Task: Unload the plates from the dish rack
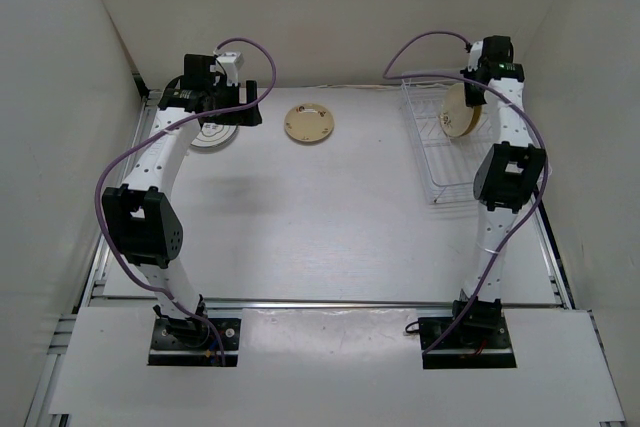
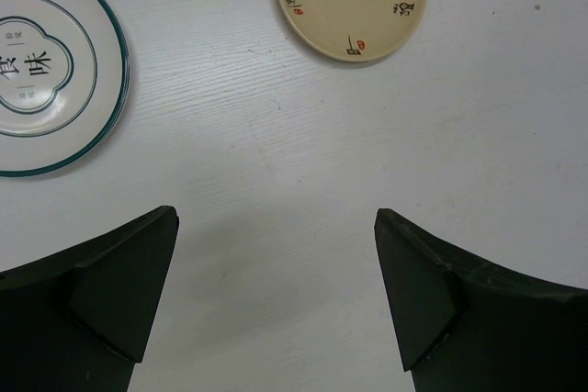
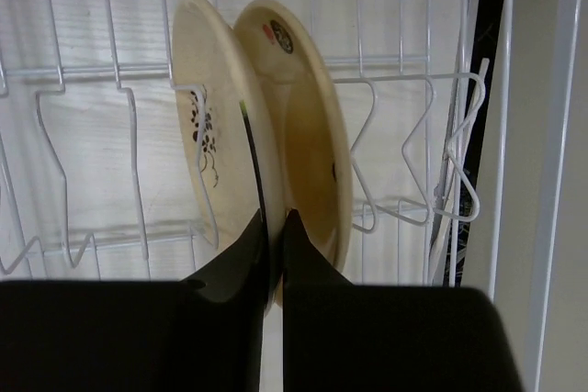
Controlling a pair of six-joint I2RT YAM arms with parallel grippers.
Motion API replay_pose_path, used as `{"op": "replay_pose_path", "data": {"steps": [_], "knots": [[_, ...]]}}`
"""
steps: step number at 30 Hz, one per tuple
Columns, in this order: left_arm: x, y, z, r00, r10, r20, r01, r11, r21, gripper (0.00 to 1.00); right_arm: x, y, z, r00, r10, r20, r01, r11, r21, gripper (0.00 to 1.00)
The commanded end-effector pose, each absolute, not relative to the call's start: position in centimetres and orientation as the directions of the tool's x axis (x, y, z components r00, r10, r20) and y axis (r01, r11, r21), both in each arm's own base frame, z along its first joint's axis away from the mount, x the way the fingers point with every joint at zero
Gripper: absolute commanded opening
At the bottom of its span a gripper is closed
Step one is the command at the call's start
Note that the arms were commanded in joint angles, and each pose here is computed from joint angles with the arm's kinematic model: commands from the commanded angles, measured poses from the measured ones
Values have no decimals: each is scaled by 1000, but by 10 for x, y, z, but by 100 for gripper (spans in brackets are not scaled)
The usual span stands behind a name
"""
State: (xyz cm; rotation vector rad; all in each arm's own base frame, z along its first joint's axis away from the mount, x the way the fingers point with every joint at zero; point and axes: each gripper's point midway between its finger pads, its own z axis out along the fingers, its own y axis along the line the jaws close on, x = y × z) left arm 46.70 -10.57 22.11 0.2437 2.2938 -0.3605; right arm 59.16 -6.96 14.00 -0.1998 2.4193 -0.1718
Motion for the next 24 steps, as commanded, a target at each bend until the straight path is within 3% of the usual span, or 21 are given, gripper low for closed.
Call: {"op": "replay_pose_path", "data": {"steps": [1, 11, 16, 21, 24], "knots": [[463, -101, 258, -607, 63, -792, 295, 944, -151, 99, 599, -61, 160, -708, -193, -680, -107, 980, -166, 0], [468, -106, 255, -618, 45, -785, 295, 939, -179, 99, 585, -66, 300, -524, -208, -826, 189, 917, -351, 0], [470, -109, 264, -609, 25, -793, 293, 936, -196, 99, 562, -62, 346, -482, -259, -837, 291, 853, -432, 0], [469, -118, 263, -618, 6, -786, 315, 918, -241, 99, 550, -37, 339, -509, -334, -793, 187, 857, -480, 0], [468, -134, 263, -631, 0, -776, 373, 877, -303, 99, 540, 29, 315, -506, -295, -811, -140, 955, -261, 0]]}}
